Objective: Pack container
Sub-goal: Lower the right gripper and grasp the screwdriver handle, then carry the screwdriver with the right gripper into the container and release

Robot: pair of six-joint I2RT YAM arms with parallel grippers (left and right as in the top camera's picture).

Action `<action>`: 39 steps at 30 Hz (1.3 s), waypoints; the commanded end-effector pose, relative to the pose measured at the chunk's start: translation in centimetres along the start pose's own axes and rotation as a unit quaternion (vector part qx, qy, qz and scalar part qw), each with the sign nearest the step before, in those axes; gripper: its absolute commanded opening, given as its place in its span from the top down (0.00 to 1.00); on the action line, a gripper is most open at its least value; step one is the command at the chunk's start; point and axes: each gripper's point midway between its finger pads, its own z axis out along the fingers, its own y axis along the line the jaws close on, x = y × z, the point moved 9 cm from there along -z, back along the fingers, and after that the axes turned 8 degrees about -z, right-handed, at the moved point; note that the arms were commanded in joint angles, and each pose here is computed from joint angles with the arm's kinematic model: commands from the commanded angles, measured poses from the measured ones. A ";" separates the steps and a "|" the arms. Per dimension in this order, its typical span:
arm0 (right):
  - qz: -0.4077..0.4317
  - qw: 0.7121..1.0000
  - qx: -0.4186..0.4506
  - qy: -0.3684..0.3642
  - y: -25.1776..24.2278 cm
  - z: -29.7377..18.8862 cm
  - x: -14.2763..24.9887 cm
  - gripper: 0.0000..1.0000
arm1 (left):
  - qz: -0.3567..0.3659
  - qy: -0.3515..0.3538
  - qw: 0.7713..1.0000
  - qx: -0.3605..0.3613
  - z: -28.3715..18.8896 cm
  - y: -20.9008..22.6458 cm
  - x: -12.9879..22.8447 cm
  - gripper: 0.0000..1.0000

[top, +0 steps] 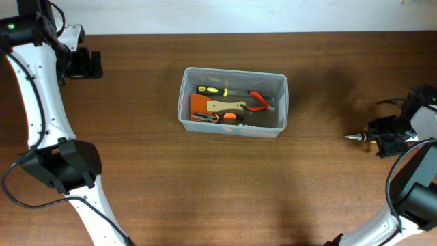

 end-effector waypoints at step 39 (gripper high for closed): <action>-0.138 0.988 -0.053 0.031 3.8 0.9 1.6 0.96 | -0.006 0.002 1.000 -0.004 0.1 0.2 0.1 0.01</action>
